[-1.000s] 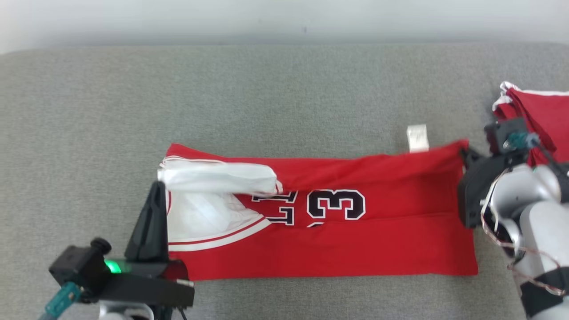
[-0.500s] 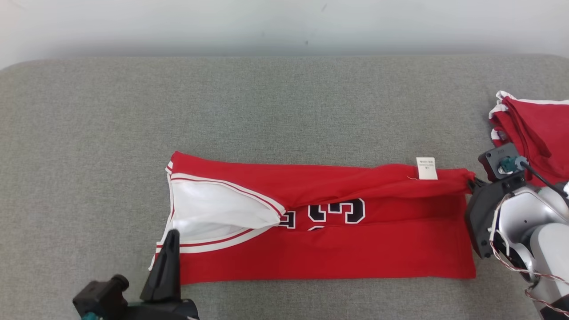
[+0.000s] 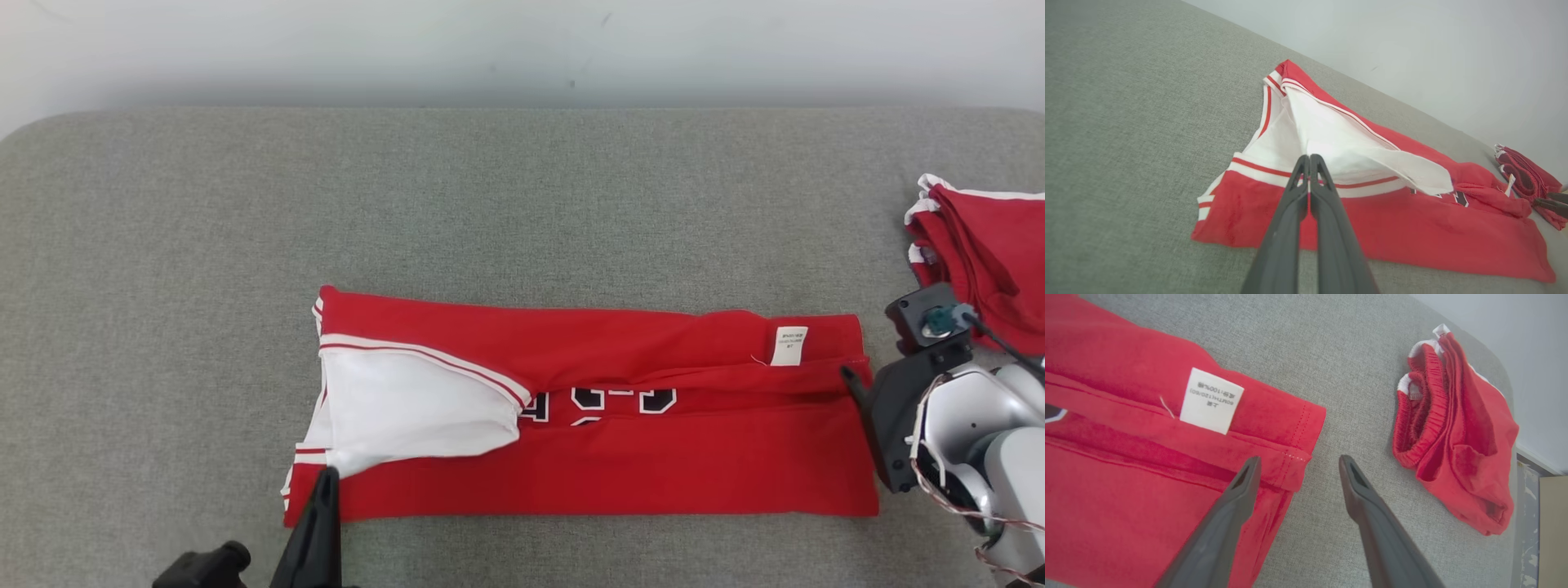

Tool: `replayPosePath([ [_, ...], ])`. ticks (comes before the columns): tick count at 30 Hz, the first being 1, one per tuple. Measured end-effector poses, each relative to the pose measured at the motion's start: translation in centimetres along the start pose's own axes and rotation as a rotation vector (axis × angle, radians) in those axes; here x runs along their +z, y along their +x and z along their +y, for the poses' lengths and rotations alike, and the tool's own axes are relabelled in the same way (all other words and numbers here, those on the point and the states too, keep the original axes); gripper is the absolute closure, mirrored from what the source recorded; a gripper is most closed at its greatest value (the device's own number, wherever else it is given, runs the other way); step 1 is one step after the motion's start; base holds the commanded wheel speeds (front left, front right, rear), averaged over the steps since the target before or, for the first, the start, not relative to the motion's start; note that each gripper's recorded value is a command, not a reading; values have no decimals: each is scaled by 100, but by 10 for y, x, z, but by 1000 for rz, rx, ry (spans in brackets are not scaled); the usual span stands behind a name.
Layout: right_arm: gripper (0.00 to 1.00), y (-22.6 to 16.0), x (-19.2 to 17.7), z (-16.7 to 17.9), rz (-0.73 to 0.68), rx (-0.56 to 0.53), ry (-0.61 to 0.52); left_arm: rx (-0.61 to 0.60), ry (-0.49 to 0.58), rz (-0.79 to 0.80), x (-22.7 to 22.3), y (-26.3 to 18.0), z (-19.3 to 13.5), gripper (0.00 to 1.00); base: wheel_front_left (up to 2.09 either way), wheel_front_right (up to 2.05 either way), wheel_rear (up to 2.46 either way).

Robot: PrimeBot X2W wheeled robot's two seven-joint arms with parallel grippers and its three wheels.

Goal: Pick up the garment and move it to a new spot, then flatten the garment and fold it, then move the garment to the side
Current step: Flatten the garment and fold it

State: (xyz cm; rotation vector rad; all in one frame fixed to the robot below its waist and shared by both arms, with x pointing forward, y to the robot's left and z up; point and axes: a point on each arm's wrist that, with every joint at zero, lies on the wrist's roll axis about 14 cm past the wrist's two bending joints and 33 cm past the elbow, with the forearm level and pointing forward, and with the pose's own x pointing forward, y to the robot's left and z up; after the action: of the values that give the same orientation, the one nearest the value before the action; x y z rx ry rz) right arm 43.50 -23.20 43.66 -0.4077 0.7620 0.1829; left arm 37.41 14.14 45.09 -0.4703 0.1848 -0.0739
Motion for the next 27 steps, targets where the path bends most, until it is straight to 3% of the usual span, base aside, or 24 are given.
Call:
replayPosePath([
  [14,0,-22,19,-13,-144,-48,144,48,26,48,-15,-9,15,98,0,0,0],
  [15,0,-25,19,-14,-163,-54,170,50,31,54,-18,-10,16,30,0,0,0],
  [16,0,-28,20,-14,-187,-57,198,52,40,60,-20,-11,17,0,0,0,0],
  [22,0,-46,21,-9,-321,-82,377,65,80,60,-20,-16,23,0,0,0,0],
  [27,0,-59,19,-4,-424,-95,532,76,148,-17,6,-15,31,0,0,0,0],
])
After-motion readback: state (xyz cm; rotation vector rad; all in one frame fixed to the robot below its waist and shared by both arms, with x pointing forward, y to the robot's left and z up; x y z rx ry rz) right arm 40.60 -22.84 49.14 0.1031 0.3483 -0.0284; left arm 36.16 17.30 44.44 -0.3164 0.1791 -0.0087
